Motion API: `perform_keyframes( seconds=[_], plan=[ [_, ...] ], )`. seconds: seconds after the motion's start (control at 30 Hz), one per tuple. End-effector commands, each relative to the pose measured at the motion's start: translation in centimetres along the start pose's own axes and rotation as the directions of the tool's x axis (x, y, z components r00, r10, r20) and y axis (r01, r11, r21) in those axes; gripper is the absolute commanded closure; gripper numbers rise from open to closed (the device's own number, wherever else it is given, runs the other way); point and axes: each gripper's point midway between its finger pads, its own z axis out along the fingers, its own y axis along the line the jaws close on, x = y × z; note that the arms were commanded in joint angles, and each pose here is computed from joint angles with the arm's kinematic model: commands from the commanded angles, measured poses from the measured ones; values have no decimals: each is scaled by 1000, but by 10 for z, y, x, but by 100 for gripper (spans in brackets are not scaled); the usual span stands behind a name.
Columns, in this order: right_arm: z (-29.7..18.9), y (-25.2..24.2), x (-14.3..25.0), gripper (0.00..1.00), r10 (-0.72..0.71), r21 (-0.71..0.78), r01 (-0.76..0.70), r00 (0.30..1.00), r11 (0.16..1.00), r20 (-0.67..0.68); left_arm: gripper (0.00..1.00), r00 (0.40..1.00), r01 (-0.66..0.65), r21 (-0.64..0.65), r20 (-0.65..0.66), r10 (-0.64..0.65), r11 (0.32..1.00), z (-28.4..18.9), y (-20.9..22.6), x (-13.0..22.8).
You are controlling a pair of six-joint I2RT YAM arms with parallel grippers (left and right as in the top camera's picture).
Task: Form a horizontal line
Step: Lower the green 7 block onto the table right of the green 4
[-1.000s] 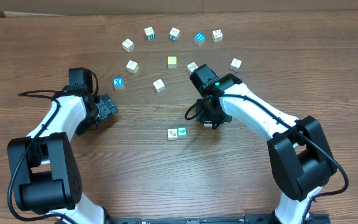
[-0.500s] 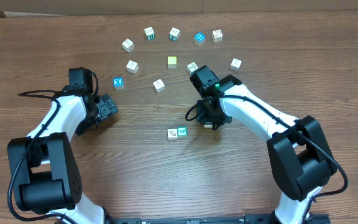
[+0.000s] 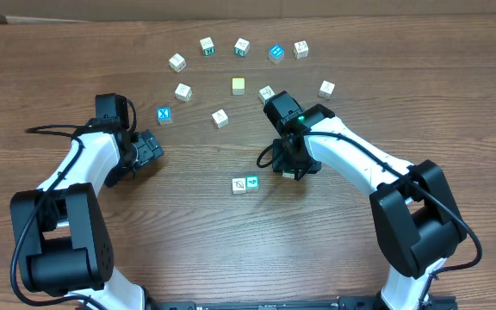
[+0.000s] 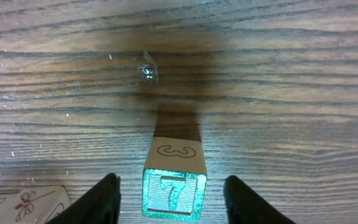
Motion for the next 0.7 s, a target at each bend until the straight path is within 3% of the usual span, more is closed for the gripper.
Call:
perform_keyframes(
  seconds=[0.0, 0.13, 0.67],
  plan=[
    [2, -1, 1, 42, -8, 10, 8, 1000, 1000, 1, 0, 1000, -1, -13, -11, 1, 1000, 4, 3, 2],
    [2, -1, 1, 34, -8, 10, 8, 1000, 1000, 1, 0, 1000, -1, -13, -11, 1, 1000, 4, 3, 2],
    [2, -1, 1, 34, -8, 10, 8, 1000, 1000, 1, 0, 1000, -1, -13, -11, 1, 1000, 4, 3, 2]
  ],
)
